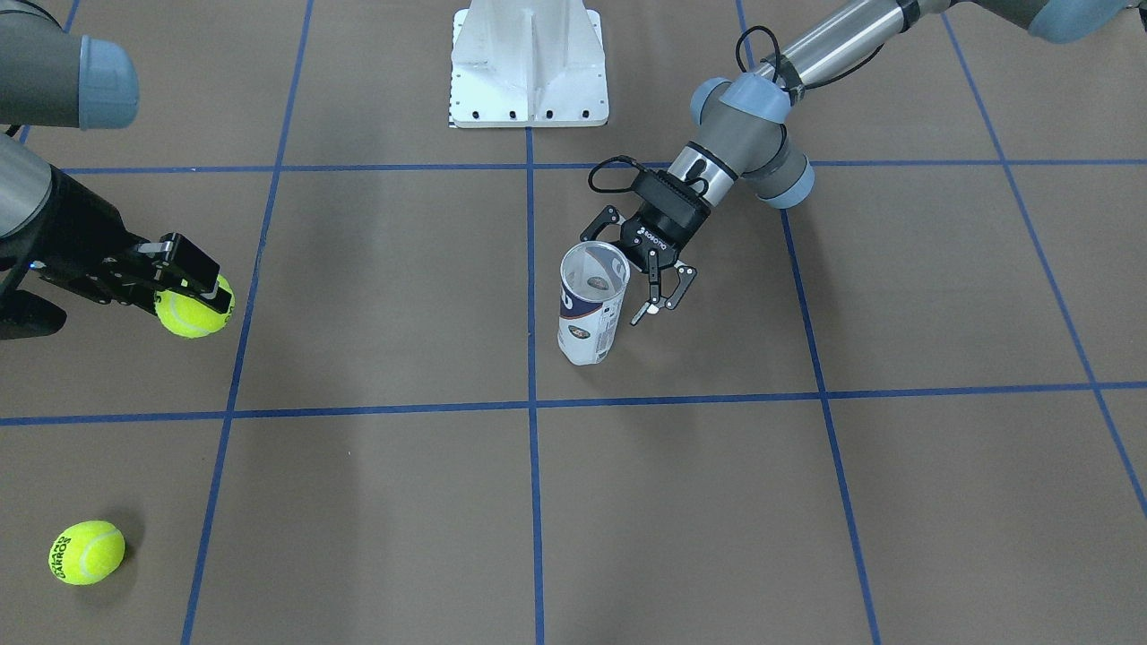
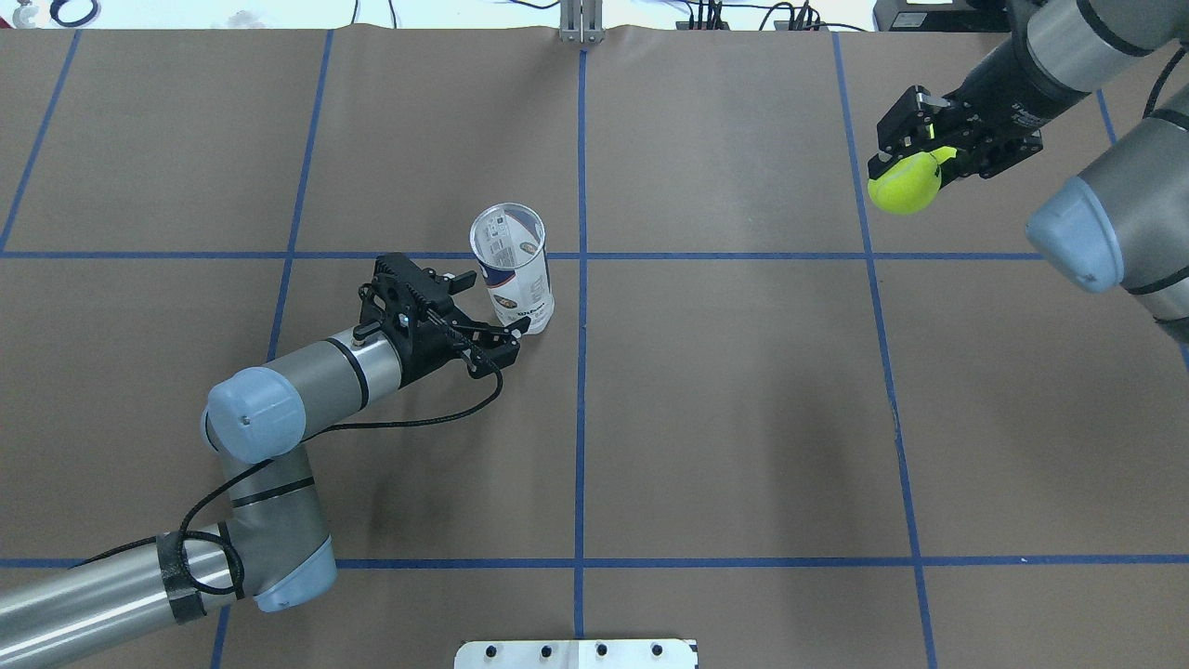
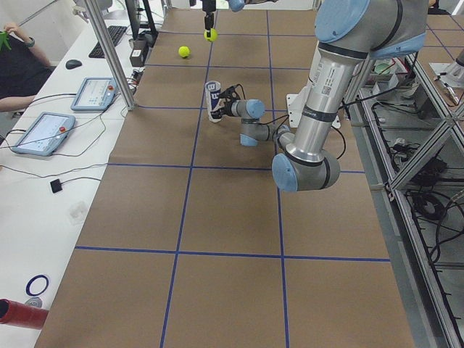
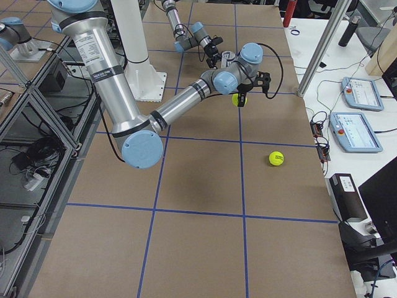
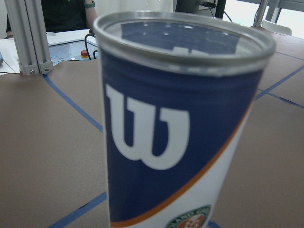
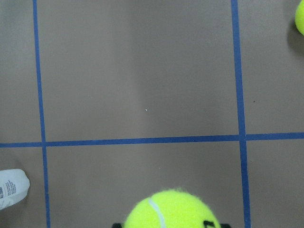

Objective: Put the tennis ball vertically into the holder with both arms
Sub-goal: 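Lift the ball with the right gripper while the left gripper grasps the can's side, then carry the ball with the right gripper over the can's opening, then lower the ball into the can and open the right gripper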

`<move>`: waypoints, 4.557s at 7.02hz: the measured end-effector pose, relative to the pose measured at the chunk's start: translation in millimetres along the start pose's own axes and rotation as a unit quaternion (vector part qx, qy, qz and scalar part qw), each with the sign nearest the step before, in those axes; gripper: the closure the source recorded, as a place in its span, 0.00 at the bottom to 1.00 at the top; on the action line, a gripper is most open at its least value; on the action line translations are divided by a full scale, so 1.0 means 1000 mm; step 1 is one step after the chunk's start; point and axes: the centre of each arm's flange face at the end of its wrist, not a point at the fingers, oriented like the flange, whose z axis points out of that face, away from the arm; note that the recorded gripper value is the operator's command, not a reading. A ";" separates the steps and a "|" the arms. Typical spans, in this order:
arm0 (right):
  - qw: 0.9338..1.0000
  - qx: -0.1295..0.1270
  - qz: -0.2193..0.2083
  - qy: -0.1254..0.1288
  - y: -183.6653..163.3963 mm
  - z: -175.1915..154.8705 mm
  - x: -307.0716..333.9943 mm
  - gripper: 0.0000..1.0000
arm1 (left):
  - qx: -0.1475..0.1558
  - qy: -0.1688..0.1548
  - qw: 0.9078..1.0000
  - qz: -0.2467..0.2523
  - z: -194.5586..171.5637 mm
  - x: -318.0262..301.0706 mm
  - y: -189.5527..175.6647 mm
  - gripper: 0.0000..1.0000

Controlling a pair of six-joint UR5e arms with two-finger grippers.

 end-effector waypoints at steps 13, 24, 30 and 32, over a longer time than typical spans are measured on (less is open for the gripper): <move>1.000 0.001 -0.011 -0.018 0.001 -0.007 -0.039 1.00 | 0.005 -0.006 1.000 -0.003 0.034 0.006 -0.015 0.02; 0.996 -0.010 0.014 -0.089 0.094 0.022 -0.305 1.00 | 0.010 -0.004 1.000 -0.007 0.037 0.008 -0.018 0.33; 0.998 0.028 0.015 -0.058 0.053 0.070 -0.360 1.00 | 0.010 -0.003 1.000 -0.007 0.037 0.009 -0.018 0.33; 0.998 0.025 0.015 -0.054 0.051 0.081 -0.366 1.00 | 0.011 -0.003 1.000 -0.007 0.037 0.009 -0.020 0.33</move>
